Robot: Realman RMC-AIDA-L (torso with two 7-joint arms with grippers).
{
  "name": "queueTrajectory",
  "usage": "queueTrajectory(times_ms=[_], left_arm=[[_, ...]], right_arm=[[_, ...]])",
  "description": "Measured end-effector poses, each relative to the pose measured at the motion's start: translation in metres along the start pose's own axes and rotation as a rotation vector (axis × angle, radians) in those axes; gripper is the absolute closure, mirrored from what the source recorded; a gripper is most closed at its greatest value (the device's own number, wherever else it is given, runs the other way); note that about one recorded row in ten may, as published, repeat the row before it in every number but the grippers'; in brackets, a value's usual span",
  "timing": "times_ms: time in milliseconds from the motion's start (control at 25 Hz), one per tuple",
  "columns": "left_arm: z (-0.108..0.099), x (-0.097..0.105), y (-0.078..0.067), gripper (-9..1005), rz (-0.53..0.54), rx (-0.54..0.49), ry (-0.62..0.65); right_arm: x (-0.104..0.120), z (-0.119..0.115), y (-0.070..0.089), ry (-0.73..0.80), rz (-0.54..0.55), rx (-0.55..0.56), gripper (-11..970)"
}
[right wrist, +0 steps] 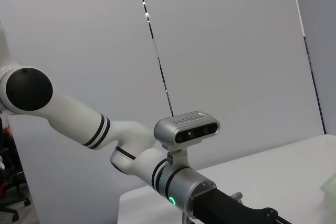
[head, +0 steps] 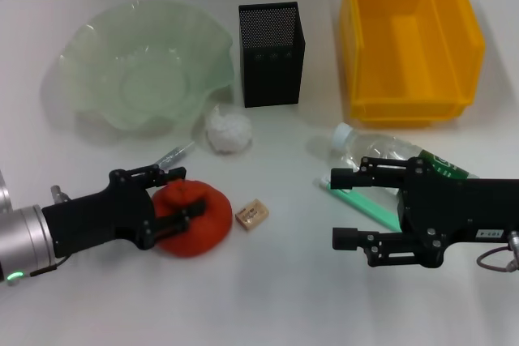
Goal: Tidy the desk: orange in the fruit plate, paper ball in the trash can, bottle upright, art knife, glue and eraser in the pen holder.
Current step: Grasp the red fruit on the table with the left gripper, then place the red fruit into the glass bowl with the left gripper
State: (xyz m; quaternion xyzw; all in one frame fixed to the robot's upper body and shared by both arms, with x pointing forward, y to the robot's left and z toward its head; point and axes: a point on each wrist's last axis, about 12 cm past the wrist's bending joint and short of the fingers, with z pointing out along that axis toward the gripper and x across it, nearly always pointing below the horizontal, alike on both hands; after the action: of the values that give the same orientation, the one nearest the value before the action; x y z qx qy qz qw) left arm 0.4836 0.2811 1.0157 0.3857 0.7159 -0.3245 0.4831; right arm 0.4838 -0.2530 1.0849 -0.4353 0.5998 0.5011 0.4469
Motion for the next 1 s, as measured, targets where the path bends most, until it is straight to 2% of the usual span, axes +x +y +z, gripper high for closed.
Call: queueTrajectory(times_ms=[160, 400, 560, 760, 880, 1000], left_arm=[[-0.002, 0.002, 0.001, 453, -0.014, -0.020, 0.009], [-0.002, 0.002, 0.000, 659, -0.018, -0.016, 0.005], [-0.002, -0.002, -0.002, 702, -0.016, 0.010, -0.026], [-0.007, -0.022, -0.003, 756, 0.010, 0.055, -0.161], [-0.008, -0.040, 0.004, 799, 0.047, 0.055, -0.234], [-0.004, -0.056, 0.019, 829, 0.055, 0.002, -0.272]], right_arm=[[-0.001, 0.000, 0.000, -0.012, 0.000, 0.002, 221], [0.000, -0.001, 0.000, -0.018, 0.003, 0.013, 221], [0.002, -0.002, 0.000, -0.019, 0.013, 0.017, 221], [0.009, -0.004, 0.001, -0.041, 0.032, 0.043, 221], [0.014, -0.005, 0.002, -0.057, 0.038, 0.064, 221], [0.017, -0.004, 0.003, -0.068, 0.049, 0.068, 221]])
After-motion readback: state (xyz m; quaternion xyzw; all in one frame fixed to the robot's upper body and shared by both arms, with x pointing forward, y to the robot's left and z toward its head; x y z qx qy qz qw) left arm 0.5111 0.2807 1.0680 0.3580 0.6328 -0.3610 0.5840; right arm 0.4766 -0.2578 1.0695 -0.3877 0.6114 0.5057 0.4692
